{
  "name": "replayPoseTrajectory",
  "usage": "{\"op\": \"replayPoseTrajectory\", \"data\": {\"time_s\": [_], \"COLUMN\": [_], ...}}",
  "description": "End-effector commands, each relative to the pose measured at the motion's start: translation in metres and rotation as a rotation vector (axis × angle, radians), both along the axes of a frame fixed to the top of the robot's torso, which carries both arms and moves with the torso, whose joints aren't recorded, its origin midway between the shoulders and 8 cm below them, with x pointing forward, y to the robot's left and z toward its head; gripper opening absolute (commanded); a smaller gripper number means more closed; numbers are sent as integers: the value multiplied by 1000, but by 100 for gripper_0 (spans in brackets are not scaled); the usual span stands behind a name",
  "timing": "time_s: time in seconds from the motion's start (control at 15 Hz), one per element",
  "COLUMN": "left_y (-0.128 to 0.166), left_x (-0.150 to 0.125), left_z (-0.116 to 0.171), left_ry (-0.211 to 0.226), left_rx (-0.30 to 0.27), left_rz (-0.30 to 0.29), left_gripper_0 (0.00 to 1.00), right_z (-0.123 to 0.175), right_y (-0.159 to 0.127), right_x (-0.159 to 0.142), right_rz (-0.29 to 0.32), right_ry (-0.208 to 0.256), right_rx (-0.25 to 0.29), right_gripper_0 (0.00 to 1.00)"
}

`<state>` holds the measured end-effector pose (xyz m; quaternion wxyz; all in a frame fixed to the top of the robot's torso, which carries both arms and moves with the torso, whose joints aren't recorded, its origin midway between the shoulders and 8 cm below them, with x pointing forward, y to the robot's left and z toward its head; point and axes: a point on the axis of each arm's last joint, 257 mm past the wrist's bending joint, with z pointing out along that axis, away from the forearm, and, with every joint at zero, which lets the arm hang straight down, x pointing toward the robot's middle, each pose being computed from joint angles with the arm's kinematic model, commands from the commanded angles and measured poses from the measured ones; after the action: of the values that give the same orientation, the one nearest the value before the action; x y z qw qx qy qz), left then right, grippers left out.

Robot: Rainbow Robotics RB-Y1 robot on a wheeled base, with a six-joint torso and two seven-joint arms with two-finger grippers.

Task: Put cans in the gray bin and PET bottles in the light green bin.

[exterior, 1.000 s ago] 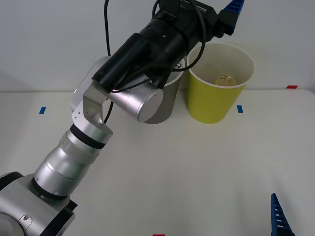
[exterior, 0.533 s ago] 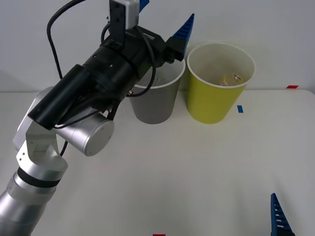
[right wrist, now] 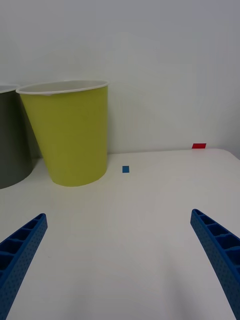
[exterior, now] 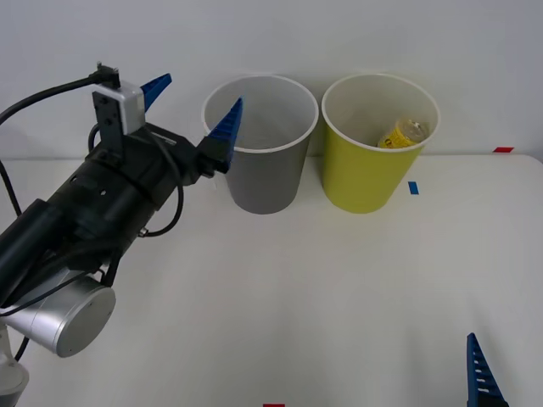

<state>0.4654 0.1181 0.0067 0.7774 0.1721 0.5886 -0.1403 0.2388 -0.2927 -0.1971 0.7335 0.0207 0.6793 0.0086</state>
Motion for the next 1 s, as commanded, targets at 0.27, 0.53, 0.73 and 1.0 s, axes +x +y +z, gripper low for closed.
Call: {"op": "replayPoseTrajectory", "data": {"time_s": [0.27,0.53,0.73,1.0], "left_y": [60,85,108,137], "left_x": [-47,-58,-67,-100], "left_z": [-19,-36,-57,-94], "left_ry": [24,39,6,-3], "left_rx": [-27,-32,-37,-66], "left_rz": [104,155,188,227], "left_gripper_0": [100,100,100,100], "right_z": [0,0,0,0], "right_y": [0,0,0,0], "right_x": [0,0,0,0], "right_rz": [0,0,0,0], "right_ry": [0,0,0,0], "right_rx": [0,0,0,0], "right_gripper_0": [100,100,100,100]}}
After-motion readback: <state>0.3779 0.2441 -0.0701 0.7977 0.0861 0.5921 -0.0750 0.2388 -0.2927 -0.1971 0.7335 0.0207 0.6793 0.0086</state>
